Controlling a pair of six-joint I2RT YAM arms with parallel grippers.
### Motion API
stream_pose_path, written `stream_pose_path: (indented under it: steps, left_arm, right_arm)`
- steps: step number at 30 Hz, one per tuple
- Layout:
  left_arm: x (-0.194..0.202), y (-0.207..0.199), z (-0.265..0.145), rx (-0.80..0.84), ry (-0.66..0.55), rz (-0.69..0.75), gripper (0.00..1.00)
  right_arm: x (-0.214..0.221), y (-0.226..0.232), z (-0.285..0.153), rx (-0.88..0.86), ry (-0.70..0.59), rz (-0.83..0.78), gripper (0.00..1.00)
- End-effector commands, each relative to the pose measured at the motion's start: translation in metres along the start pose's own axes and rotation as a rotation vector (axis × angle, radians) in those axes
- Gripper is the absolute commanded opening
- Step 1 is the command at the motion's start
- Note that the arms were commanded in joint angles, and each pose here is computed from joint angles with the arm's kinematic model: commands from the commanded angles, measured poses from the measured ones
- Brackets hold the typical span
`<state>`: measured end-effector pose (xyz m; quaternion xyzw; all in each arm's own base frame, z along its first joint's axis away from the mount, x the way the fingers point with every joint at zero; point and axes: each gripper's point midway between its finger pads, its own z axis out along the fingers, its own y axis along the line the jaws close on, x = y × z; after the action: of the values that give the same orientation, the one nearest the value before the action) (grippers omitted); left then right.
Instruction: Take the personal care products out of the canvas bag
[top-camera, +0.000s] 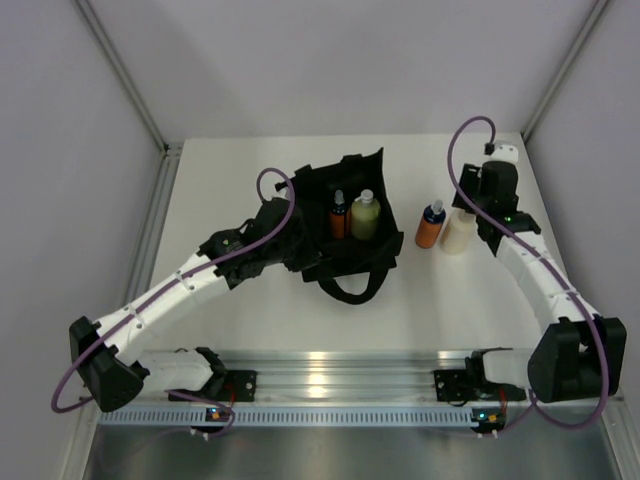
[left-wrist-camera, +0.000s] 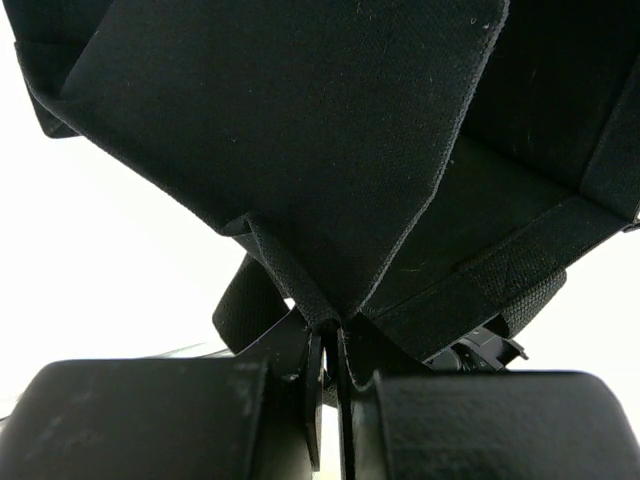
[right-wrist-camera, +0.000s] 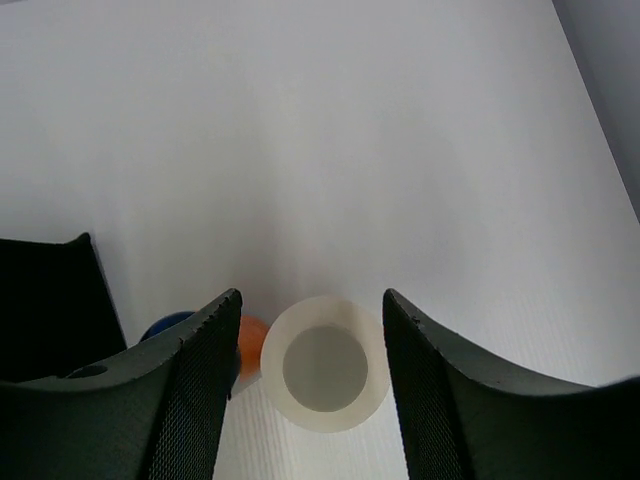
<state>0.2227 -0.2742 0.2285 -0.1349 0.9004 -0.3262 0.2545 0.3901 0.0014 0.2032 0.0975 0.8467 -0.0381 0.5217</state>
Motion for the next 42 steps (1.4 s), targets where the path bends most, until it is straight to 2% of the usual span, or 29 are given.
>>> stream_pose_path:
  steps: [1, 5, 6, 11, 14, 20, 26, 30, 42]
  left_arm:
    - [0.004, -0.02, -0.013, 0.072, 0.035, -0.001, 0.0]
    - [0.003, -0.02, -0.013, 0.072, 0.028, -0.004, 0.0]
    - [0.002, -0.02, -0.013, 0.071, 0.026, -0.003, 0.0]
    - [0.001, -0.019, -0.011, 0.063, 0.02, -0.008, 0.0]
    - [0.001, -0.02, -0.011, 0.063, 0.02, -0.009, 0.0]
    - [0.0, -0.021, -0.007, 0.057, 0.023, -0.014, 0.0]
    - [-0.007, -0.019, -0.009, 0.046, -0.018, -0.026, 0.0]
    - [-0.007, -0.022, -0.008, 0.051, -0.01, -0.033, 0.0]
    - [-0.007, -0.028, -0.01, 0.067, -0.001, -0.021, 0.0]
  right_arm:
    - [-0.062, 0.012, -0.023, -0.078, -0.132, 0.029, 0.57]
    - [-0.09, 0.036, -0.047, -0.188, -0.141, 0.031, 0.57]
    - [-0.108, 0.052, -0.062, -0.25, -0.171, 0.025, 0.56]
    - [-0.132, 0.11, -0.113, -0.431, -0.179, -0.035, 0.55]
    - [-0.132, 0.162, -0.148, -0.571, -0.165, -0.075, 0.52]
    - [-0.117, 0.225, -0.184, -0.657, -0.127, -0.076, 0.48]
    - [-0.08, 0.271, -0.177, -0.643, -0.041, -0.086, 0.45]
    - [-0.048, 0.294, -0.156, -0.594, 0.039, -0.123, 0.45]
    - [-0.022, 0.302, -0.111, -0.464, 0.056, -0.208, 0.47]
